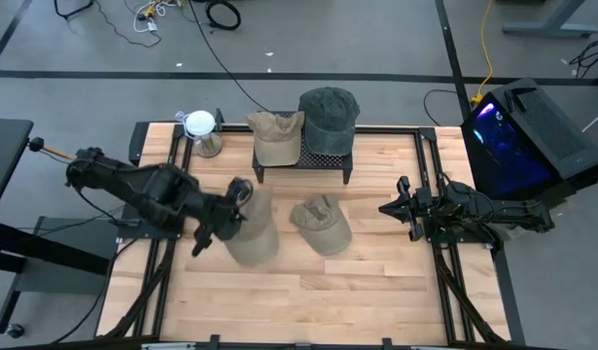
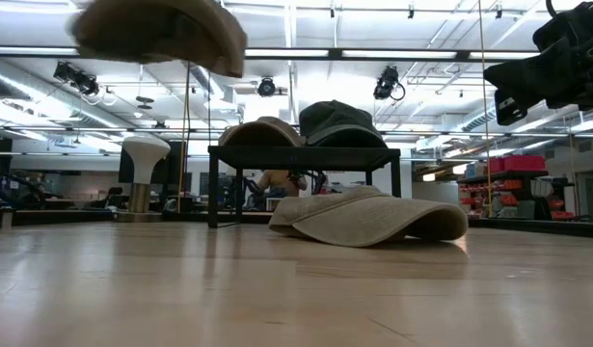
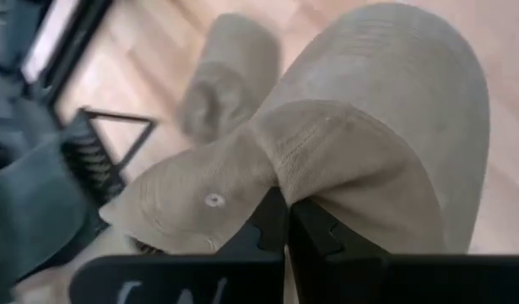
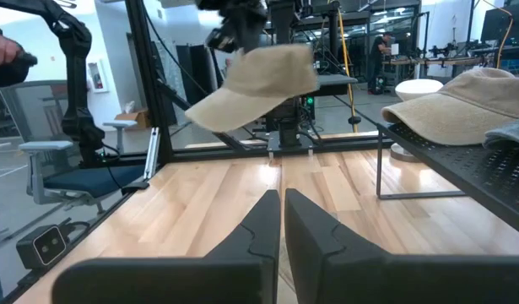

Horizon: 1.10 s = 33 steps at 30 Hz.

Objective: Pick & Place hat
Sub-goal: Stack the left brown cap on the other brown cap on the shelf

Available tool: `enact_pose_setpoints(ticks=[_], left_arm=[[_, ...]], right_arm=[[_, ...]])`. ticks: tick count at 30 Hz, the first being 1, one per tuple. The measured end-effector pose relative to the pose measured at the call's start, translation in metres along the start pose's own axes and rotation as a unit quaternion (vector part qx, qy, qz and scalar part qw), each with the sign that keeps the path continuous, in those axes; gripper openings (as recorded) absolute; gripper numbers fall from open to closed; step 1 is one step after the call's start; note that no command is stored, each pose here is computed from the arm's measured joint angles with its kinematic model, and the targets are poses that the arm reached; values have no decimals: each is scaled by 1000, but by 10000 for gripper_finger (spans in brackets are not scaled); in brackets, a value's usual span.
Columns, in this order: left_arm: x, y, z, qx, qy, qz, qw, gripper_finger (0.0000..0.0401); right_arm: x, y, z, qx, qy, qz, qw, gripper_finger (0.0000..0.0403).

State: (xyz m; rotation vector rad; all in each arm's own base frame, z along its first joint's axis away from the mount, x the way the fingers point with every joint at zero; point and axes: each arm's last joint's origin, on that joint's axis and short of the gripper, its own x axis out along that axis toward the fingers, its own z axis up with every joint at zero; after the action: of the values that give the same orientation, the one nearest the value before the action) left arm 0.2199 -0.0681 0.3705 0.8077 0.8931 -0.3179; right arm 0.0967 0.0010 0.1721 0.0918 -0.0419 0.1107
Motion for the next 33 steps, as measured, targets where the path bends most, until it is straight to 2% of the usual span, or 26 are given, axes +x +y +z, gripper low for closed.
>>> enact_pose_setpoints(ticks=[14,22,29,33], left_arm=[[-13,75,-42,-12,62,117,991,1],[-15,104,-64,16,86,177,980,1],[-20,127,-74,48,91,249,963,1],[-23,136,-81,41,97,277,955,1]], right_arm=[[0,0,0,0,0,0,1000,25],[0,0,0,0,0,0,1000,25],[0,0,0,0,0,0,1000,25],[0,0,0,0,0,0,1000,25]])
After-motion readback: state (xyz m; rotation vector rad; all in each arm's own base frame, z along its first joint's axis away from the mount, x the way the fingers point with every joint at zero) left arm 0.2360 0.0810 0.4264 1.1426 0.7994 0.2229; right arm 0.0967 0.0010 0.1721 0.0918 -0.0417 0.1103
